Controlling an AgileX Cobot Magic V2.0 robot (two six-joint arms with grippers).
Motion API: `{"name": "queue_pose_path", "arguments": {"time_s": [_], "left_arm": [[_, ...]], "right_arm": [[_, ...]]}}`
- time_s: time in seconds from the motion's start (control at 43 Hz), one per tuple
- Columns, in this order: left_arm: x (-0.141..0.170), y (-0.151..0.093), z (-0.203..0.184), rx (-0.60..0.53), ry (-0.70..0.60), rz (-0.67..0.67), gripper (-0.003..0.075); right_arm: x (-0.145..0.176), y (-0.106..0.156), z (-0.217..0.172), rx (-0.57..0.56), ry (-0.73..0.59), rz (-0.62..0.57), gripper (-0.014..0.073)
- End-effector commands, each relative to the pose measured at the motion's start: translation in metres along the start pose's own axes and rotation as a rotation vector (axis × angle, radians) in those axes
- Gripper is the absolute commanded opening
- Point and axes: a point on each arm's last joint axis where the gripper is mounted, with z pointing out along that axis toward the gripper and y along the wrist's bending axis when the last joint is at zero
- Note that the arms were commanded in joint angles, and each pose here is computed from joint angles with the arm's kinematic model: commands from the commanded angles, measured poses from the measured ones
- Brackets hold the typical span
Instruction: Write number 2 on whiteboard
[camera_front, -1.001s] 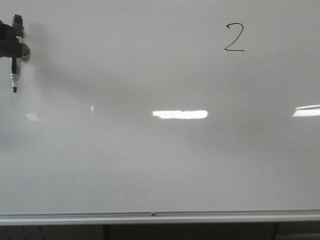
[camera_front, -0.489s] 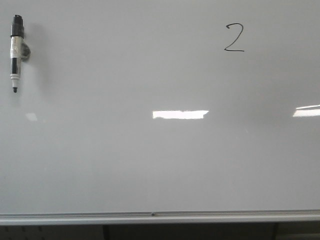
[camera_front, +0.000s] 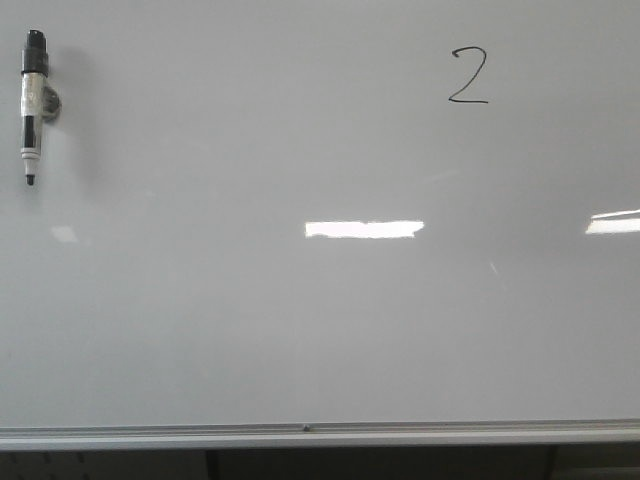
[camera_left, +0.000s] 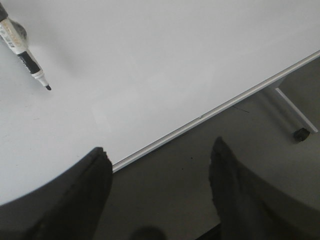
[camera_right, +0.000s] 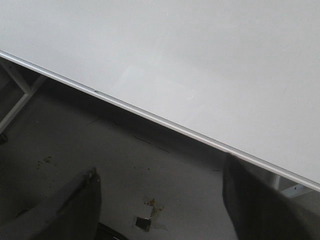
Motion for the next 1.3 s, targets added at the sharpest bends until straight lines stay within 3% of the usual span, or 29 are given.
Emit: {"name": "queue_pose_path", "arguments": {"time_s": [0.0,0.116,0.303,0.442,0.512,1.28], "left_arm": [[-0.0121,-0.0019,-0.0088,0.020,-0.094,0.003,0.0419],[-0.0127,-0.0020,-0.0088,0.021,-0.099,0.003,0.0363],[-0.0127,-0.0020,-0.0088,0.021,-0.099,0.003,0.0139],[-0.0127,-0.0020,-0.0088,0.021,-0.099,0.003,-0.0007],[-0.0127,-0.0020,-0.0088,0.021,-0.099,0.003,-0.0020],[-0.0117,0.0000,-0.0131,0.012,-0.116,-0.002,-0.0020]], "right_arm": [[-0.0121,-0.0010,-0.0061,0.011,-0.089,-0.008,0.0538],[-0.0120,-0.0010,-0.0062,0.011,-0.089,-0.008,0.0468],[-0.0120,-0.0010,-0.0062,0.011,-0.089,-0.008,0.0140],[-0.0120,-0.0010,-0.0062,0.011,-0.089,-0.008,-0.0023],[-0.0120,-0.0010,-0.0062,0.011,-0.089,-0.008,-0.0076],[-0.0110,-0.0011,-0.0061,0.012,-0.078,-0.008,-0.0069]]}}
